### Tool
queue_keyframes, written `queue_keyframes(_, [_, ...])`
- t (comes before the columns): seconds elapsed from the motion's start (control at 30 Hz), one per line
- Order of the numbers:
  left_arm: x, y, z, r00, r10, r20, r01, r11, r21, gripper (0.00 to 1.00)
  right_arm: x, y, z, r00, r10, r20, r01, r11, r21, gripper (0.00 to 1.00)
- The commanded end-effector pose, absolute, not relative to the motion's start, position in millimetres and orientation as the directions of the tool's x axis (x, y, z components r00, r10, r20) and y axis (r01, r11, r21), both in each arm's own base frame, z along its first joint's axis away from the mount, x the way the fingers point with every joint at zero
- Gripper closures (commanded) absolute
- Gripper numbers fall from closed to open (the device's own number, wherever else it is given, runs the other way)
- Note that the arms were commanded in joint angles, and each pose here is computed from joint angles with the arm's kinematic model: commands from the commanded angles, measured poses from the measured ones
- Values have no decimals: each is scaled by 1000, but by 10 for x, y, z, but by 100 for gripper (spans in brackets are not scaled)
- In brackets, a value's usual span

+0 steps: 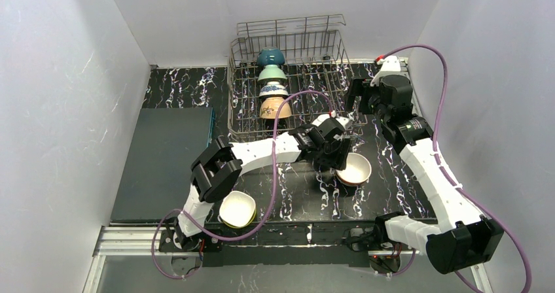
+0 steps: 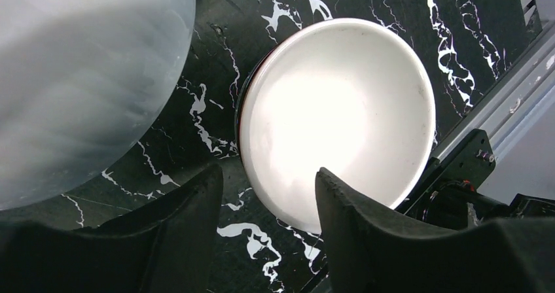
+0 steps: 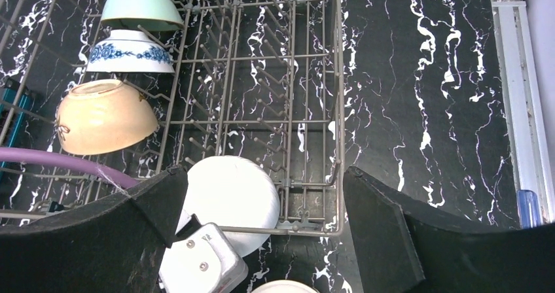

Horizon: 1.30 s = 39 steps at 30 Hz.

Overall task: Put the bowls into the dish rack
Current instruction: Pick up the bowl from the center of the board.

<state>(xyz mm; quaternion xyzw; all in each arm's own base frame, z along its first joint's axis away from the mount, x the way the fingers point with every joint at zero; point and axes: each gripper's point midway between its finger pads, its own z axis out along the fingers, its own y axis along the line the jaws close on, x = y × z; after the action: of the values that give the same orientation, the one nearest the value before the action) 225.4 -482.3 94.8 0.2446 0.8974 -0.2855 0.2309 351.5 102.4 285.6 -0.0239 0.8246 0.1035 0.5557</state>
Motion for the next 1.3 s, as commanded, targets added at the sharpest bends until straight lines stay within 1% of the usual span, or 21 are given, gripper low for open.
queue_keyframes(0.0, [2233, -4806, 980, -775, 317, -546, 565, 735, -375, 51, 3550, 973, 3018, -320, 90, -943, -139, 980, 141, 4])
queue_keyframes(0.03, [2225, -4800, 971, -774, 319, -547, 566, 735, -373, 54, 3550, 973, 3017, -321, 88, -943, -139, 980, 139, 4])
queue_keyframes(0.2, [2178, -4817, 945, -771, 335, -541, 579, 721, -380, 74, 3548, 964, 3029, -317, 87, -944, -138, 981, 137, 4])
queue_keyframes(0.27, [2161, -4827, 963, -766, 342, -544, 589, 712, -381, 80, 3549, 965, 3039, -315, 86, -945, -139, 981, 136, 4])
queue_keyframes(0.4, [2137, -4828, 1028, -752, 354, -556, 610, 694, -383, 97, 3552, 984, 3052, -313, 88, -946, -148, 979, 140, 4])
queue_keyframes(0.43, [2136, -4826, 1059, -747, 352, -563, 615, 689, -385, 100, 3555, 992, 3056, -312, 87, -946, -152, 978, 141, 4])
queue_keyframes(0.63, [2142, -4733, 1274, -721, 322, -614, 628, 678, -382, 100, 3562, 1061, 3086, -312, 93, -945, -182, 971, 156, 3])
queue_keyframes(1.0, [2162, -4326, 1625, -663, 313, -680, 639, 709, -297, 100, 3576, 1188, 3112, -317, 112, -942, -236, 952, 192, 4])
queue_keyframes(1.27, [2141, -4196, 1946, -678, 286, -677, 666, 629, -402, 100, 3589, 1366, 3137, -331, 111, -937, -318, 922, 222, 4])
